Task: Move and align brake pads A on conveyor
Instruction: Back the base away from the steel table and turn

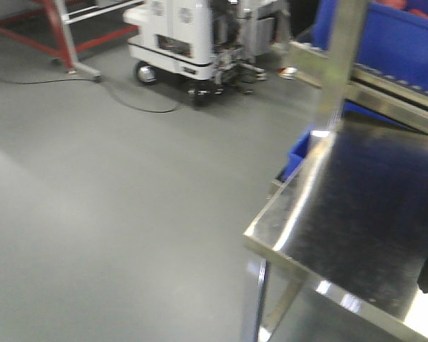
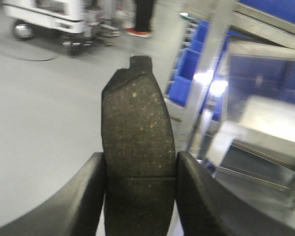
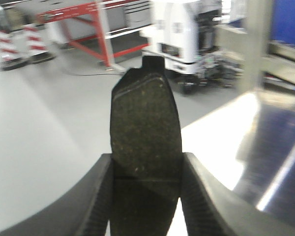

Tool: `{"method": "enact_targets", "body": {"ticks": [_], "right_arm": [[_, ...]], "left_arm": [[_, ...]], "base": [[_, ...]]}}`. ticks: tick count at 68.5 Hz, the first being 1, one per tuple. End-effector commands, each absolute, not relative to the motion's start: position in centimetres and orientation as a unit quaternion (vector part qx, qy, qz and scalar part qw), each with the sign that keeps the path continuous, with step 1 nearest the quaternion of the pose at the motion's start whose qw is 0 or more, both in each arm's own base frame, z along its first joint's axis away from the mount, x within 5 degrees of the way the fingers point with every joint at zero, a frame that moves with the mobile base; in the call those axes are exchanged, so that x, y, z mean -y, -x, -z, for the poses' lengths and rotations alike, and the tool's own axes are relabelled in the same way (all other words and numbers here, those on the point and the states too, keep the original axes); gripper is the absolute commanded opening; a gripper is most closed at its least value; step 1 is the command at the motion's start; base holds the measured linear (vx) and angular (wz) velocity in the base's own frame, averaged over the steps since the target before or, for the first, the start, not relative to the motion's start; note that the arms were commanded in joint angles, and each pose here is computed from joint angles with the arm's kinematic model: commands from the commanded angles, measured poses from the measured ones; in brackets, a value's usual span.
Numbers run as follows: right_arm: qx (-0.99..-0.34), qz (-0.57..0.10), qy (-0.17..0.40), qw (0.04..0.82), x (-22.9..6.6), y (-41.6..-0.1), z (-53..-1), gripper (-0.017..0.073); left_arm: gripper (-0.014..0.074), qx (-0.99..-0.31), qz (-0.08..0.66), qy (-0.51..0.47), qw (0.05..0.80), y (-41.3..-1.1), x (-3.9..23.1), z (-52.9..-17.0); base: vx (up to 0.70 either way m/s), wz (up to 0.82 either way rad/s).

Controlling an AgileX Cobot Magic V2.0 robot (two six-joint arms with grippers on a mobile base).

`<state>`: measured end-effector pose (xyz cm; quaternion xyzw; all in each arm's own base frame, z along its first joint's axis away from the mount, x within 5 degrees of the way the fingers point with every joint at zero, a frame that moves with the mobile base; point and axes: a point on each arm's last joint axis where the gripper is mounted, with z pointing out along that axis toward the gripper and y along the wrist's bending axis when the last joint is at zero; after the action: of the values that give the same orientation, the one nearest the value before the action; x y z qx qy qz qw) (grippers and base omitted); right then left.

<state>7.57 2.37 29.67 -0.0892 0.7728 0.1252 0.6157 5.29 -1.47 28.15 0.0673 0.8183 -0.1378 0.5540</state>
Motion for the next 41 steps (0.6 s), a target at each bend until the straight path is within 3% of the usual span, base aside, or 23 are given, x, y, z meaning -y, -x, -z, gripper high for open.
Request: {"method": "enact_targets", "body": {"ticks": [1, 41], "right_arm": [[-0.732, -0.135, 0.096, 0.661, -2.53, -7.59, -31.54, -0.0004], [-0.732, -0.135, 0.096, 0.661, -2.53, -7.59, -31.54, -0.0004]], "left_arm": [[-0.0007, -0.786, 0.153, -0.071, 0.595, -5.51, 1.68, -29.74], [-0.0007, -0.786, 0.153, -0.071, 0.595, -5.51, 1.68, -29.74]], "base": [[-0.18, 0.73], [-0.18, 0.81]]}}
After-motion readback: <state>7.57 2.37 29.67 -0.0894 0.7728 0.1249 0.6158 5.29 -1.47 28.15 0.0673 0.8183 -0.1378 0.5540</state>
